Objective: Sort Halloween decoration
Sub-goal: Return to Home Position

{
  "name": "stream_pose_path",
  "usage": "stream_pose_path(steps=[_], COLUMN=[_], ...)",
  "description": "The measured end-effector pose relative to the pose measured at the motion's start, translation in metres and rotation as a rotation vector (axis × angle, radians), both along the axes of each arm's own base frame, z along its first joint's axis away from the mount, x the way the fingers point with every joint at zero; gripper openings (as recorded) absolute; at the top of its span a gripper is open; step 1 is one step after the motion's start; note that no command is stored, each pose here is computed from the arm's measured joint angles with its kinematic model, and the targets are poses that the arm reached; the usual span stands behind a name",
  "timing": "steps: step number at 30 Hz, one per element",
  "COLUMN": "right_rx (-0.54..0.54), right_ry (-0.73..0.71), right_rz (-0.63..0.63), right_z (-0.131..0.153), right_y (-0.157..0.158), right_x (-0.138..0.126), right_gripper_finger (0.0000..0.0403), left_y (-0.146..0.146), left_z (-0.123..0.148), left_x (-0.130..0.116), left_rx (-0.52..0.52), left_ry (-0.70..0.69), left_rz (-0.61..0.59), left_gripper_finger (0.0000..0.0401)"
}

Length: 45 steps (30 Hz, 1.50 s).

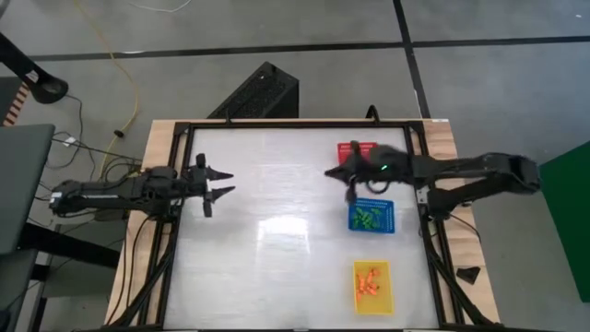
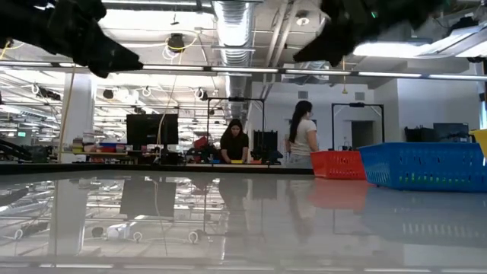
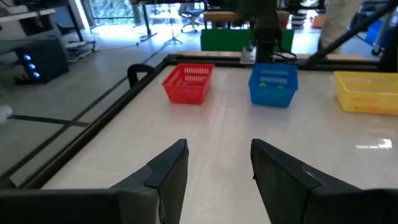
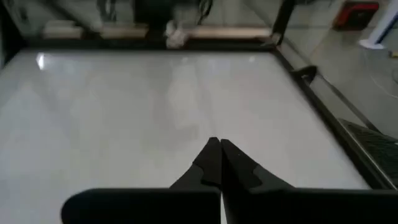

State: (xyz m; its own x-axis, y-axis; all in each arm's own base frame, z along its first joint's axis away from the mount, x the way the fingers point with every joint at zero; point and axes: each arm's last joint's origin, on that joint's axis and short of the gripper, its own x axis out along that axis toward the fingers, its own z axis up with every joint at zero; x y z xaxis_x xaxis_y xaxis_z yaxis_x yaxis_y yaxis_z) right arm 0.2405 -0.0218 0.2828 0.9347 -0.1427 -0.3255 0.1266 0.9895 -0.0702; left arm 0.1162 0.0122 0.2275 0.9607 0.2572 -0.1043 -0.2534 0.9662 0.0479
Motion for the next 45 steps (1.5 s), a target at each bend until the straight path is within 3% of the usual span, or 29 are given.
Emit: stream_pose_path(steps=[4, 8, 13, 18, 22, 27, 32, 37, 42, 45], right_rx=[0.107, 0.188, 0.188, 0.196, 0.187, 0.175, 0.173, 0.171, 0.178, 0.182], right_ry=[-0.2, -0.236, -0.261, -0.354, -0.424, -0.475, -0.5, -0.507, -0.479, -0.458], right_rz=[0.02, -0.021, -0.056, -0.147, -0.207, -0.197, -0.172, -0.171, -0.175, -0.178], right_z=[-0.02, -0.049, -0.066, -0.084, -0.103, -0.105, -0.103, -0.103, -0.105, -0.108], right_y=[-0.03, -0.041, -0.038, -0.029, -0.024, -0.019, -0.015, -0.015, -0.015, -0.015], right_x=[-0.032, -0.053, -0.079, -0.109, -0.126, -0.136, -0.139, -0.14, -0.14, -0.139], right_gripper_finger=[0.0039, 0.0032, 0.0019, 0.0033, 0.0028, 0.0021, 0.0049, 0.0064, 0.0066, 0.0067], left_y=[0.001, 0.001, 0.002, 0.001, 0.0, 0.0, 0.0, 0.001, 0.001, 0.0], left_z=[-0.007, -0.025, -0.041, -0.044, -0.047, -0.051, -0.055, -0.066, -0.08, -0.081], left_x=[-0.004, -0.002, -0.001, -0.002, -0.002, -0.002, -0.002, -0.002, -0.004, -0.004], left_rx=[-0.008, 0.007, 0.006, -0.027, -0.032, -0.071, -0.109, -0.239, -0.263, -0.266], left_ry=[0.006, -0.095, -0.081, -0.05, -0.124, -0.198, -0.173, -0.089, 0.053, 0.07], left_rz=[-0.001, -0.002, 0.026, 0.012, -0.015, -0.032, -0.009, 0.021, 0.041, 0.03], left_gripper_finger=[0.0164, 0.0164, 0.0164, 0.0164, 0.0164, 0.0164, 0.0164, 0.0164, 0.0164, 0.0164])
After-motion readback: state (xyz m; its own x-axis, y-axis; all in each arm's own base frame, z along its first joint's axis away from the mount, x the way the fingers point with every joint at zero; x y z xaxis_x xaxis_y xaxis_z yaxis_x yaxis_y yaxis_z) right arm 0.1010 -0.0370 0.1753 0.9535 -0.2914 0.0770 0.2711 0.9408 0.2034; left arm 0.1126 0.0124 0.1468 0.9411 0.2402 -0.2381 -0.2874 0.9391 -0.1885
